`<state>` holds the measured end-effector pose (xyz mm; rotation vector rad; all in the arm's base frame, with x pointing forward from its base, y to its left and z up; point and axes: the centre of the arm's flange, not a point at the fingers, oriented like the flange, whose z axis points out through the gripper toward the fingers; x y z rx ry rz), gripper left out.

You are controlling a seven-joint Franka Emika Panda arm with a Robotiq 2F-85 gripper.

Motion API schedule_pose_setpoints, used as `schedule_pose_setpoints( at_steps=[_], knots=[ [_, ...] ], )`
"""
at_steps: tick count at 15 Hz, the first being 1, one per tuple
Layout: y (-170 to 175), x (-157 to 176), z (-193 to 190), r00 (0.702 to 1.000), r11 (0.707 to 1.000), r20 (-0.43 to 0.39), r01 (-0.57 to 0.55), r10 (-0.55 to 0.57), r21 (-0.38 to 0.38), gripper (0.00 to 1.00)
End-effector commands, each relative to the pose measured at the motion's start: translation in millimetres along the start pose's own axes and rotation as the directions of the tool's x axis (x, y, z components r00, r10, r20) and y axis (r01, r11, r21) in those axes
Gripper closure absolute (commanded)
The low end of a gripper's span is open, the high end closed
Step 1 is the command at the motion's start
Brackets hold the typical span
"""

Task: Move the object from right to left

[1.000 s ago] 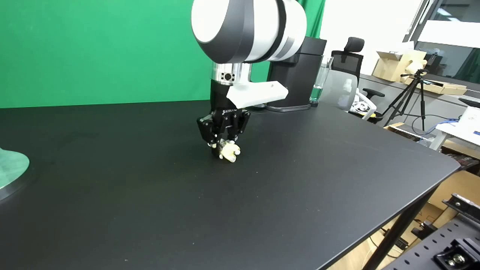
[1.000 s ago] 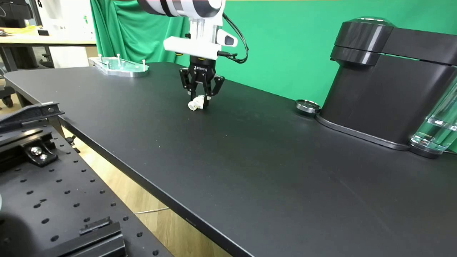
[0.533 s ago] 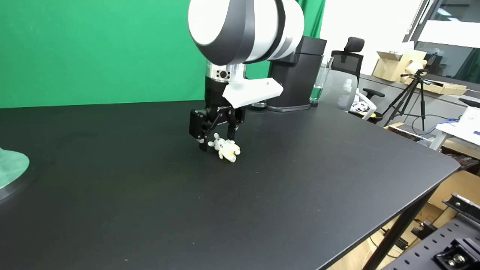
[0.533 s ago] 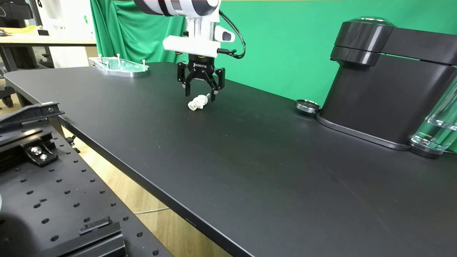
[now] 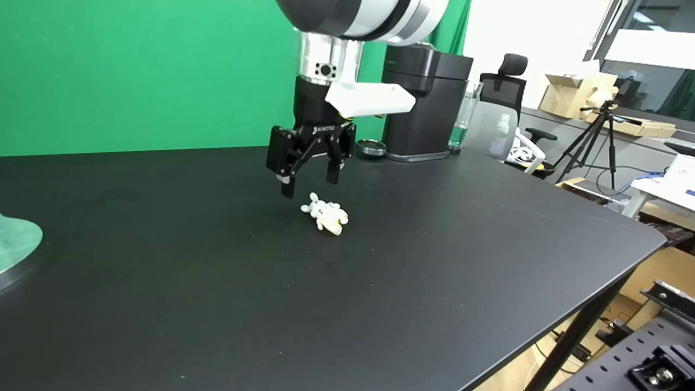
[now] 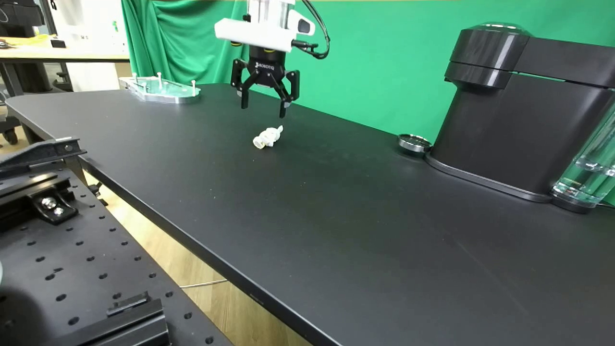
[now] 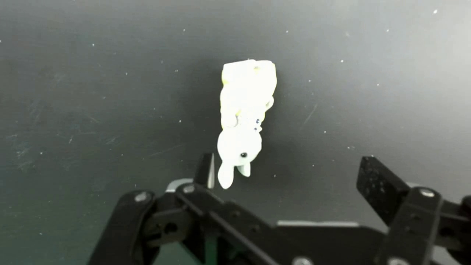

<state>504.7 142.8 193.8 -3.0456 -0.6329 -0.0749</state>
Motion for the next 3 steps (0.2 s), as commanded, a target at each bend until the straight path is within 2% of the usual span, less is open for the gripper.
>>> schedule_pose_setpoints(
  at_steps=[1, 3],
  knots=[
    [10.2, -21.9, -37.7, 1.000, 1.000, 0.007, 0.002, -0.002, 0.016, 0.00],
    [17.4, -28.8, -47.4, 1.000, 1.000, 0.018, 0.006, -0.006, 0.017, 0.00]
  ],
)
